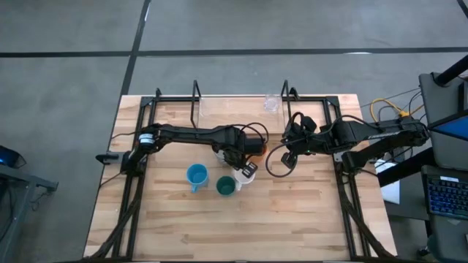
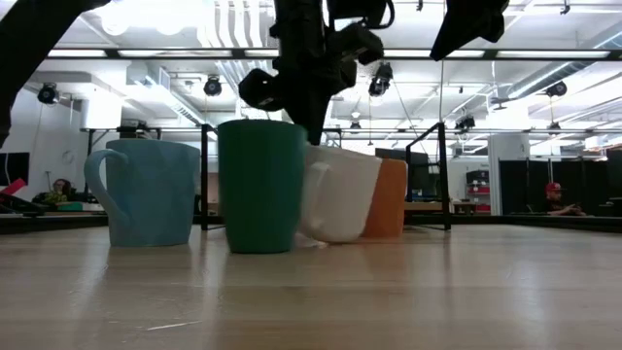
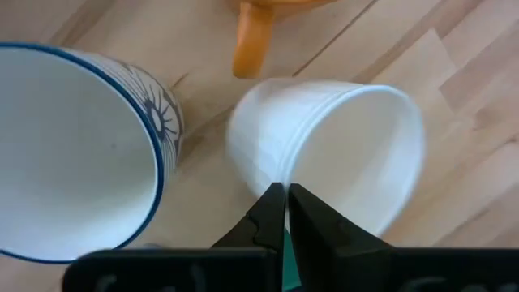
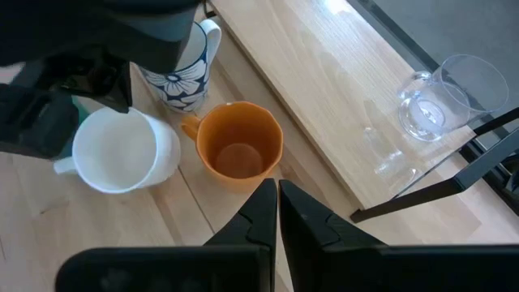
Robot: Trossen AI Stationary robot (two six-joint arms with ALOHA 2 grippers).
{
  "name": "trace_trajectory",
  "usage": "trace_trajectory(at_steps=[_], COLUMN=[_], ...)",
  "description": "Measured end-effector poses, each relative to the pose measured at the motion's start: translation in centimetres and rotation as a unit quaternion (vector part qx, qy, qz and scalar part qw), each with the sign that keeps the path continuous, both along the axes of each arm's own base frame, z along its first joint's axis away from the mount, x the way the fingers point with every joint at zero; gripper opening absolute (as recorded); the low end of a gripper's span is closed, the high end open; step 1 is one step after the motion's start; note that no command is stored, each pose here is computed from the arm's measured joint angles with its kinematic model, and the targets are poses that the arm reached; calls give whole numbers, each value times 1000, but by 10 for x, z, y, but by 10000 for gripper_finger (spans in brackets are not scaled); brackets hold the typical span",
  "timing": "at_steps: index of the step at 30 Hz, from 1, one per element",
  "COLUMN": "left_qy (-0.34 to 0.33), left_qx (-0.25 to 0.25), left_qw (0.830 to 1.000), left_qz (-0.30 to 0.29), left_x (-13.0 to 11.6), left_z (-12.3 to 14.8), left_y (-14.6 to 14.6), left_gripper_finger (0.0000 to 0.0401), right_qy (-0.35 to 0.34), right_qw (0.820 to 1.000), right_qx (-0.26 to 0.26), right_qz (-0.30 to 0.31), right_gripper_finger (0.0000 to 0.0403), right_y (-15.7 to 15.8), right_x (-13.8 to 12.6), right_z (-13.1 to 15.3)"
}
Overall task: Stack small to large cups/mugs on shelf
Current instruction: Put the white mug on the shelf
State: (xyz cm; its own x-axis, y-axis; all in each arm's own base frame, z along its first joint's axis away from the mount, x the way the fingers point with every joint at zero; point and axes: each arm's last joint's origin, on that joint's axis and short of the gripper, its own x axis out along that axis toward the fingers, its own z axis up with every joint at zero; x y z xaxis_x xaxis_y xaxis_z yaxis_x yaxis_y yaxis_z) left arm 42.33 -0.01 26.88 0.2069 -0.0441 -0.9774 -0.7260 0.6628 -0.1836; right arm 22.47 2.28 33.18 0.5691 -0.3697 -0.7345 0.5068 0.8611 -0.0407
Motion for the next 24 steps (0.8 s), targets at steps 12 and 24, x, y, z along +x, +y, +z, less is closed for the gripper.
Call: trace_trajectory(at_steps=[12,24], left_qy=[-18,-23], left_qx=[0,-1], left_qw=[1000,1000], left_qz=[-7,-9], left_x=[1,2], left_z=[14,15], left_y=[0,0], left_gripper_finger=[0,0], right_qy=[11,11], right_qw=[1000,1000], right_qx=[-2,-1], right_qz=[0,-1], right_gripper_finger=[8,8], right_y=[0,0], right_x=[0,0], right_z=[-8,-8])
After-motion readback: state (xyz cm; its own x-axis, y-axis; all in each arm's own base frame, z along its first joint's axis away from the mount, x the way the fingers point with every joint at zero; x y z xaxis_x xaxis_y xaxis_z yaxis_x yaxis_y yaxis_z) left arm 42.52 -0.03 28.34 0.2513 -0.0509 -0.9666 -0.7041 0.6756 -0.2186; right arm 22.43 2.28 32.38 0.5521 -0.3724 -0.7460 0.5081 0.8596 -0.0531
